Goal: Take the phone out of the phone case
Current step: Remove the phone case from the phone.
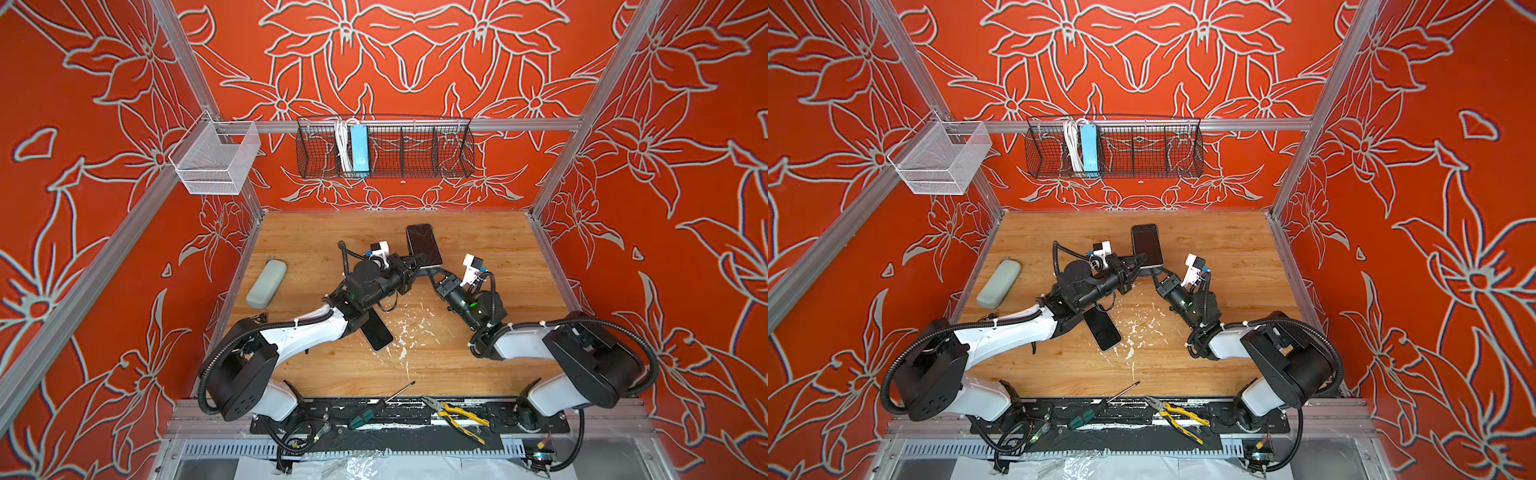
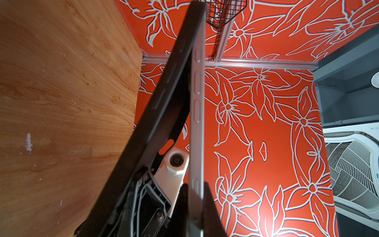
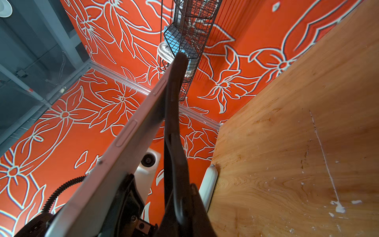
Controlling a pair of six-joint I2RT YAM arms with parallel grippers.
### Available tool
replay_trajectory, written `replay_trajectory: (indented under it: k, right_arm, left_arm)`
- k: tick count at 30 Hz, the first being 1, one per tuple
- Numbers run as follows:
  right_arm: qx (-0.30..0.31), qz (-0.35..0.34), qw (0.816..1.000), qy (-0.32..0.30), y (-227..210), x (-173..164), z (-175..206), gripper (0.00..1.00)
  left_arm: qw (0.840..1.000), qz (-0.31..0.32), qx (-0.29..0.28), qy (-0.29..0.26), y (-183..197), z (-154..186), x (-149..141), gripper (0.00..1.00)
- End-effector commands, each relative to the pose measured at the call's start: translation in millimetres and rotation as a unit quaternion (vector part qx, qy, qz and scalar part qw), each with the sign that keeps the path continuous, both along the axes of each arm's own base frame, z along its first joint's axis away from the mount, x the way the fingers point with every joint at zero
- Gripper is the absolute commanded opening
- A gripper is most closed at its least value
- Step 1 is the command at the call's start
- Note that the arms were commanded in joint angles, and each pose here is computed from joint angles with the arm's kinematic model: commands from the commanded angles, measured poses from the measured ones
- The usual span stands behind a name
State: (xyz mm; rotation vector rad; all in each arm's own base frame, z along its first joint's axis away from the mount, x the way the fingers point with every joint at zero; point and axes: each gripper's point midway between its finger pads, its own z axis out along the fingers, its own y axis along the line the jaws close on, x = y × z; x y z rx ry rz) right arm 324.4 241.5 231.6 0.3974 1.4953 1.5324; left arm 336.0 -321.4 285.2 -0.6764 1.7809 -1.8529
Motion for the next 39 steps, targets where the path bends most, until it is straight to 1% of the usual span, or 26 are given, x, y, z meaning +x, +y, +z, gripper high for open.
replay_trajectory:
  k: [1,16,24,29,35,39]
  right_arm:
    - [-0.026,0.002,0.999,0.023,4,0,-23,0.0]
    - [-0.034,-0.018,0.999,0.028,-4,12,-30,0.0]
    - [-0.038,-0.027,0.999,0.029,-8,17,-33,0.0]
    - [-0.041,-0.038,0.998,0.034,-15,16,-36,0.0]
    - [-0.053,-0.057,0.996,0.054,-29,11,-50,0.0]
    - [-0.075,-0.072,0.992,0.072,-40,5,-60,0.0]
  left_arm:
    - [0.992,-0.04,-0.075,-0.089,-4,80,-27,0.0]
    - [0.992,-0.054,-0.083,-0.084,-10,81,-35,0.0]
    - [0.992,-0.054,-0.082,-0.075,-12,71,-37,0.0]
    - [0.992,-0.049,-0.08,-0.079,-10,71,-36,0.0]
    - [0.993,-0.035,-0.066,-0.087,-4,69,-34,0.0]
    - [0.994,-0.027,-0.051,-0.092,1,67,-31,0.0]
